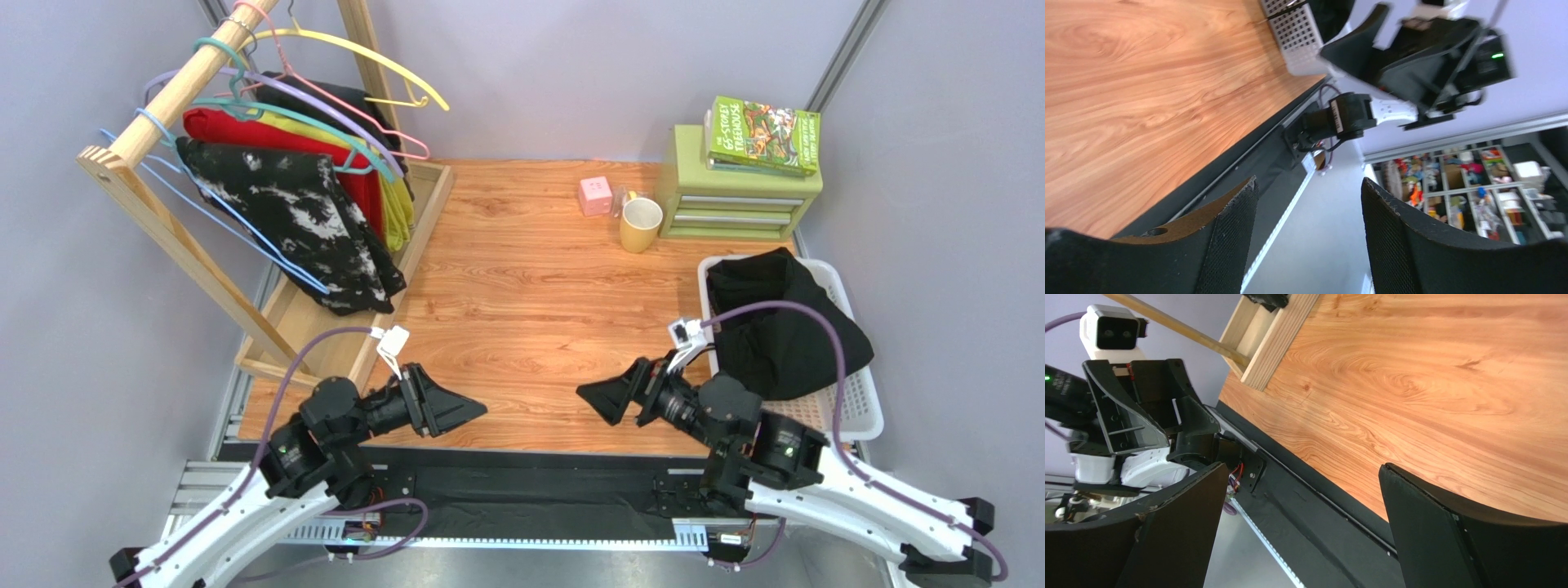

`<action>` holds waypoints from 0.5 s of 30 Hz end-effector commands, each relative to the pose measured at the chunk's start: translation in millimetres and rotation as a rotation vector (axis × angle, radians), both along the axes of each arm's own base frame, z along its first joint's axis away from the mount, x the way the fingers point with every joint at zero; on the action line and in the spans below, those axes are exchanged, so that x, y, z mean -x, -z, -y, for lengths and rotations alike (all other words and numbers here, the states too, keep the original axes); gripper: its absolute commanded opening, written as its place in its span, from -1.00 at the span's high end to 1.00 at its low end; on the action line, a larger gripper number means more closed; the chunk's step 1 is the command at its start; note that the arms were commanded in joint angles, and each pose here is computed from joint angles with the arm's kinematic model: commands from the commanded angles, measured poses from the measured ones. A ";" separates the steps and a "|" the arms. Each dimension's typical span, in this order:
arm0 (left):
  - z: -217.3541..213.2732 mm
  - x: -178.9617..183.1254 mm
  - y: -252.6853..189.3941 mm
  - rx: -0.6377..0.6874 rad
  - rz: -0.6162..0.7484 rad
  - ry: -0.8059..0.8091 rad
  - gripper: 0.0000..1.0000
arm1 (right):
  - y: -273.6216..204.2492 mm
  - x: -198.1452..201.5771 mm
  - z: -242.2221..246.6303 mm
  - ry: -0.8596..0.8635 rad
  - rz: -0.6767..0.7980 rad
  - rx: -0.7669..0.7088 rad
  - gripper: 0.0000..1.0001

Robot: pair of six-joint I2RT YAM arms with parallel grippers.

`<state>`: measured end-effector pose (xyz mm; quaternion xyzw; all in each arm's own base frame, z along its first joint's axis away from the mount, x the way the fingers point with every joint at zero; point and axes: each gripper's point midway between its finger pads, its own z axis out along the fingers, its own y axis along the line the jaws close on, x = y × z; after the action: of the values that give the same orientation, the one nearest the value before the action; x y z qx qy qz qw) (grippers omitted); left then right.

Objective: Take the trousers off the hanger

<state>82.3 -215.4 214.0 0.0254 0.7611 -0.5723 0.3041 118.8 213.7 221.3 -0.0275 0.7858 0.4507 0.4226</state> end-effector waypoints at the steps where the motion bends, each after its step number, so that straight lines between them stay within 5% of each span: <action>1: 4.1 8.3 -62.0 0.398 0.197 0.048 -0.38 | 19.6 9.5 -22.3 -0.090 0.041 -0.201 -1.00; 8: 5.6 -0.6 -14.8 0.533 0.222 0.022 -0.41 | 57.1 12.1 -18.1 -0.109 0.139 -0.278 -1.00; 15: 7.6 5.1 -13.6 0.530 0.270 0.057 -0.46 | 98.6 0.8 -14.0 -0.022 0.050 -0.245 -1.00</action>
<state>80.9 -223.3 251.4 0.0268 0.5677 -0.7351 0.3695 106.6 228.7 159.8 -0.0297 0.6996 0.5652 0.4362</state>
